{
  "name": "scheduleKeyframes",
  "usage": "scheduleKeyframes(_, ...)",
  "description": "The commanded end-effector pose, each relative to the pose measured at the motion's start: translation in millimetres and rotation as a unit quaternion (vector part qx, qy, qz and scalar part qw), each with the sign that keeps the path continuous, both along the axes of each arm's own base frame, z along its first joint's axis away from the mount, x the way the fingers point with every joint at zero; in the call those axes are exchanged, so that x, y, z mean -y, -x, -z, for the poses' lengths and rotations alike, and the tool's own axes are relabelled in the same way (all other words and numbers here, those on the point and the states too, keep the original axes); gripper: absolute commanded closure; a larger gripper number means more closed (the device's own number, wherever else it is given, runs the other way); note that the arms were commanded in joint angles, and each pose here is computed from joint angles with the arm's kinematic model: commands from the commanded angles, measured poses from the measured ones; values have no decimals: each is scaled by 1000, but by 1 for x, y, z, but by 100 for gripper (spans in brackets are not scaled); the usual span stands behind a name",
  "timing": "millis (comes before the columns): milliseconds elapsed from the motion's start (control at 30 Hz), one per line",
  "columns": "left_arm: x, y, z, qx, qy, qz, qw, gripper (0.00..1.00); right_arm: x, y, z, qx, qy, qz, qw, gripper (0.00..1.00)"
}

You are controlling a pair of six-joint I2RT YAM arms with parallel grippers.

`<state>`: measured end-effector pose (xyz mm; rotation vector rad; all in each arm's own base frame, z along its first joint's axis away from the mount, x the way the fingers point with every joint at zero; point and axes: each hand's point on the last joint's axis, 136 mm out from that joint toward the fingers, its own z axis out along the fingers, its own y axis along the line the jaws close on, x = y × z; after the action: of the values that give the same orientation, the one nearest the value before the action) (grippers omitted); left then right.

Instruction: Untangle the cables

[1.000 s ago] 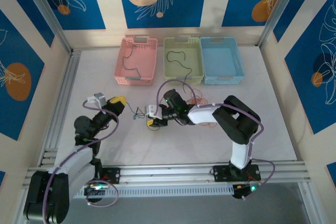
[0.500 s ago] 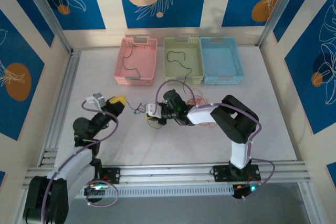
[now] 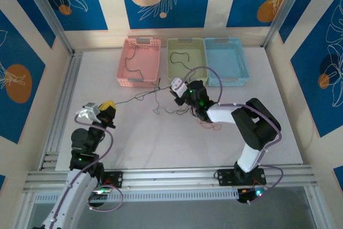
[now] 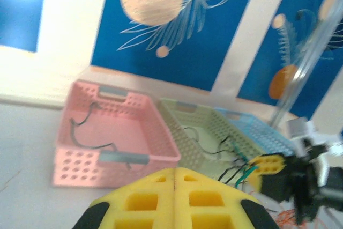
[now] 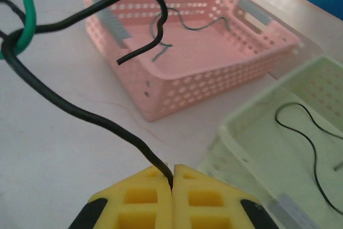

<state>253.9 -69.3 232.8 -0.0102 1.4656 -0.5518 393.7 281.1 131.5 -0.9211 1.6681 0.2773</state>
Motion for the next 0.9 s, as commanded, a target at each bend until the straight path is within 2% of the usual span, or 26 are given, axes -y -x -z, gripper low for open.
scheduleKeyframes(0,-37,-3,3,-12,-11,-109,994,100,53,-22,4,-38,-47,125,990,100)
scheduleKeyframes(233,-53,1,9,-21,-12,-153,988,100,78,-23,-4,-61,-101,146,982,100)
scheduleKeyframes(433,-59,1,14,-31,-15,-172,985,100,84,-1,-20,-107,-149,76,980,100)
scheduleKeyframes(533,-62,0,16,-35,-17,-180,983,100,104,7,-34,-104,-153,102,977,100)
scheduleKeyframes(633,-63,0,18,-38,-16,-182,982,100,128,14,-41,-90,-112,139,980,100)
scheduleKeyframes(867,-65,-1,21,-45,-19,-188,981,100,183,12,-69,-76,-153,224,960,100)
